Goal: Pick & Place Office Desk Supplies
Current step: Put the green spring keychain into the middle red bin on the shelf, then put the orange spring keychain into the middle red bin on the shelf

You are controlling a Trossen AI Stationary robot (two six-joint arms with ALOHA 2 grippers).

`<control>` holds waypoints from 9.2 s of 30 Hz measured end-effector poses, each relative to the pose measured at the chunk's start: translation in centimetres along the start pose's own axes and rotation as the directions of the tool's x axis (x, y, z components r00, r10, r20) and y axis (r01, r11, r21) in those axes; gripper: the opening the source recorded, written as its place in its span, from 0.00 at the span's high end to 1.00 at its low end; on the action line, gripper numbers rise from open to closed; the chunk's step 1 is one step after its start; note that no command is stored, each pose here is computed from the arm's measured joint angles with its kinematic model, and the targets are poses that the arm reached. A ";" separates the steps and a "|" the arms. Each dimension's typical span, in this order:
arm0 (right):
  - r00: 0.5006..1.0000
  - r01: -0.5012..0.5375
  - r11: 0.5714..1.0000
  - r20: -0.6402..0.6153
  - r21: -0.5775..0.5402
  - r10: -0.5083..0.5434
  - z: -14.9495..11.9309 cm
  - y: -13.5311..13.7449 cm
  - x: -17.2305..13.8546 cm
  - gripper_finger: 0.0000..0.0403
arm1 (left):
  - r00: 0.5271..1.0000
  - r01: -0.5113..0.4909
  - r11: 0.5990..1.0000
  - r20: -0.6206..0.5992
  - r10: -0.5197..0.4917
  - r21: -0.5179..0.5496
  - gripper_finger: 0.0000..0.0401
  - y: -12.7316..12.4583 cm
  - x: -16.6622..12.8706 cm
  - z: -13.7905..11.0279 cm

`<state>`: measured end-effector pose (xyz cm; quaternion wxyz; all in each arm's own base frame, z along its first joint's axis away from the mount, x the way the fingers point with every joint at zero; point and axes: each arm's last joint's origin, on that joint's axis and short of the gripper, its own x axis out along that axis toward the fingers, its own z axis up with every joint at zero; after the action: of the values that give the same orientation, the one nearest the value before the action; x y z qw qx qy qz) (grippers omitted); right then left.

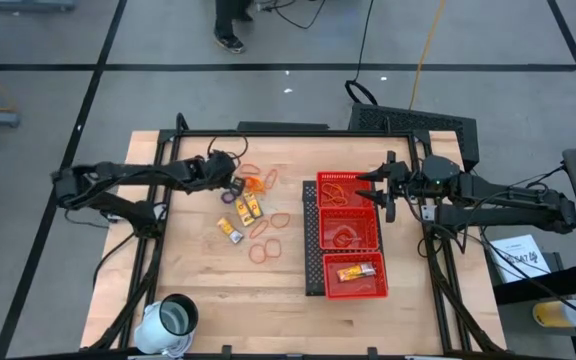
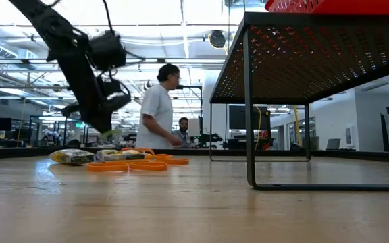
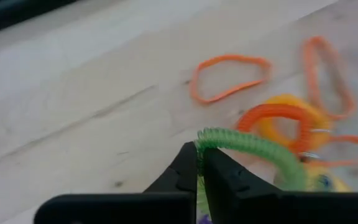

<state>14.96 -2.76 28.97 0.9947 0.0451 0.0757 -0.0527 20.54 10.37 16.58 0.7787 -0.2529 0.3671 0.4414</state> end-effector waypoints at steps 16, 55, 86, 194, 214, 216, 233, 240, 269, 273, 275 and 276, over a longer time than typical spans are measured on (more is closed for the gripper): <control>0.999 -0.009 1.000 0.052 0.006 0.008 0.3 -0.2 2.3 0.55 | 0.748 0.435 0.858 0.421 -0.513 0.274 0.98 -5.7 -7.8 1.8; 0.928 -0.278 0.959 0.241 -0.055 0.283 -1.4 2.6 11.0 0.55 | 0.523 0.247 0.643 0.459 -0.718 0.725 0.94 -20.3 -9.9 7.7; 0.901 -0.282 0.954 0.312 -0.105 0.301 -0.7 3.0 10.8 0.55 | 0.583 0.026 0.675 0.537 -0.609 0.738 0.93 -22.0 -11.0 5.9; 0.890 -0.440 0.898 -0.129 0.006 0.437 -1.5 5.9 1.7 0.54 | 0.608 0.468 0.699 0.376 -0.699 0.541 0.37 -13.2 -11.6 5.7; 0.889 -0.446 0.883 0.037 -0.146 0.456 0.4 5.3 -1.7 0.56 | 0.742 0.408 0.825 0.385 -0.549 0.391 0.37 -10.1 -10.2 3.4; 0.889 -0.445 0.881 0.041 -0.161 0.456 0.4 5.2 -1.9 0.56 | 0.772 0.391 0.862 0.396 -0.498 0.321 0.37 -9.4 -9.4 2.7; 0.890 -0.435 0.872 0.043 -0.223 0.455 0.4 5.2 -1.9 0.58 | 0.950 0.282 0.920 0.212 -0.229 -0.272 0.37 -4.5 -3.0 -2.5; 0.892 -0.439 0.872 0.012 -0.216 0.452 0.1 5.4 -1.2 0.59 | 0.972 0.211 0.916 0.175 -0.159 -0.341 0.37 -2.8 -1.4 -3.0; 0.894 -0.439 0.874 -0.002 -0.210 0.449 -0.1 5.4 -0.7 0.59 | 0.979 0.204 0.895 0.104 -0.176 -0.397 0.37 -2.2 6.5 -2.6; 0.894 -0.439 0.874 -0.002 -0.210 0.449 -0.1 5.4 -0.7 0.59 | 0.978 0.206 0.898 0.104 -0.179 -0.388 0.37 -2.1 6.7 -2.6; 0.894 -0.439 0.874 -0.002 -0.210 0.449 -0.1 5.4 -0.7 0.59 | 0.977 0.213 0.898 0.112 -0.183 -0.384 0.37 -2.1 6.8 -2.5; 0.894 -0.439 0.874 -0.002 -0.210 0.449 -0.1 5.4 -0.7 0.59 | 0.975 0.220 0.896 0.120 -0.188 -0.385 0.37 -2.2 6.7 -2.4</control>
<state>14.85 2.71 29.48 0.9810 -0.0426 0.0452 0.1839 23.89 10.96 9.91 0.7674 -0.4245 0.2103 0.4320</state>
